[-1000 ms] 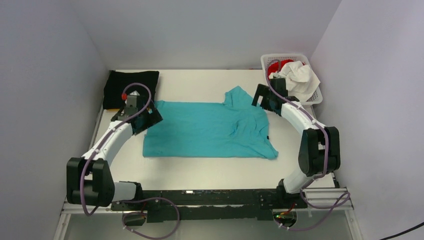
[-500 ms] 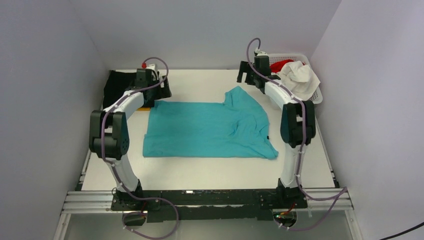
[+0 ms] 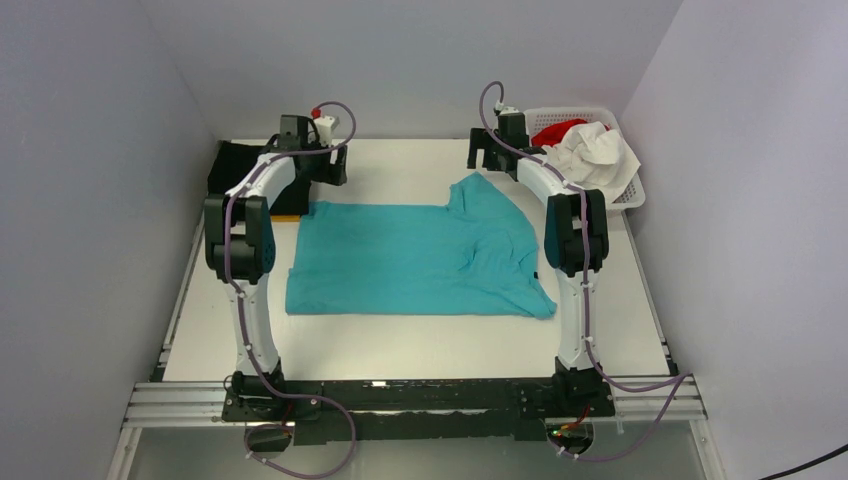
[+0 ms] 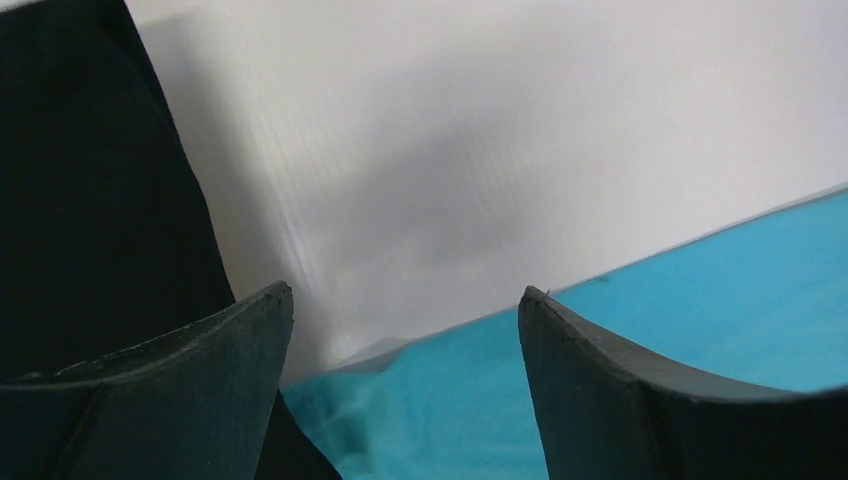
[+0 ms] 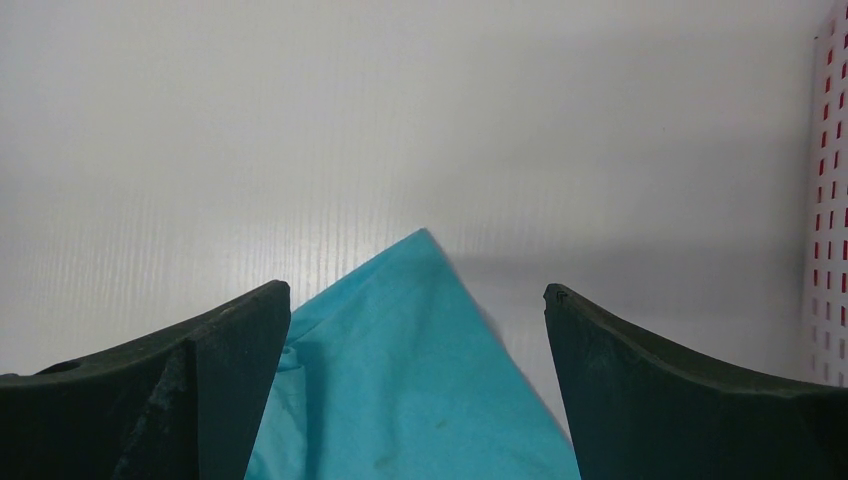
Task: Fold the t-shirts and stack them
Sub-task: Grab the side of the flattened tshirt furthest away from the robot with both arms
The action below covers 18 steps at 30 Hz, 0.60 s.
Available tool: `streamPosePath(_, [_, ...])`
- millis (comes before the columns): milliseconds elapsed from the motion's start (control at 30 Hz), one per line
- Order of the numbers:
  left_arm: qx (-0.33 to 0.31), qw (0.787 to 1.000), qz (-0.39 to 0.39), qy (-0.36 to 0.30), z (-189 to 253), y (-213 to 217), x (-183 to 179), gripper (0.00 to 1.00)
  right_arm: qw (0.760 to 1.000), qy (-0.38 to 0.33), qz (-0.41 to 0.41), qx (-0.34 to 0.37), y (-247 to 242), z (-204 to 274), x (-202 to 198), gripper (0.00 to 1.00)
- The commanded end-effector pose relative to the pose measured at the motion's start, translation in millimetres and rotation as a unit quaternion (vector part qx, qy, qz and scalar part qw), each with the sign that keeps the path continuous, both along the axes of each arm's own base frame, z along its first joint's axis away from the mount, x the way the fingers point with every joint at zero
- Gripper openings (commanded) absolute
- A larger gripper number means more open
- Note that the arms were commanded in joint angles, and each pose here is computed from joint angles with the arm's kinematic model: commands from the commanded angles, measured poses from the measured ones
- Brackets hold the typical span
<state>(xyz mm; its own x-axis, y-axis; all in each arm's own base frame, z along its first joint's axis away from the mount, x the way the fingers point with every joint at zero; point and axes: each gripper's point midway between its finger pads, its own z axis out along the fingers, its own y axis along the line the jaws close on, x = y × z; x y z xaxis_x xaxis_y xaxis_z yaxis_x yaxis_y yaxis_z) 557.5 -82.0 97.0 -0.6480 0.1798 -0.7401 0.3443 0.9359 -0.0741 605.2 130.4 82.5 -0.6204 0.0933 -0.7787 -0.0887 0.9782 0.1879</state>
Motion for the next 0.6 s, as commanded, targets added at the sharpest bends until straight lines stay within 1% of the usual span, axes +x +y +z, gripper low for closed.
streamPosePath(0, [-0.01,0.997,-0.061,0.044,-14,-1,-15,0.85,0.999,-0.033,0.007,-0.008,-5,24,9,1.0])
streamPosePath(33, [-0.008,0.996,-0.07,0.052,-17,-1,-19,0.86,0.999,-0.032,0.006,-0.01,-6,24,9,1.0])
streamPosePath(100, [-0.001,0.995,-0.063,0.077,-27,4,-26,0.85,0.999,-0.029,0.006,-0.013,-7,23,8,1.0])
streamPosePath(167, [-0.011,0.993,-0.075,0.096,-38,1,-35,0.85,0.999,-0.029,0.007,-0.013,-7,22,6,1.0])
streamPosePath(300, [-0.024,0.988,-0.082,0.128,-47,-3,-44,0.84,1.0,-0.021,0.006,-0.013,-9,16,2,1.0])
streamPosePath(467, [-0.02,0.983,-0.079,0.162,-63,0,-58,0.77,1.0,-0.019,0.006,-0.013,-10,17,-1,1.0])
streamPosePath(567, [-0.002,0.983,-0.072,0.166,-64,6,-64,0.73,1.0,-0.022,0.008,-0.016,-10,20,-2,1.0])
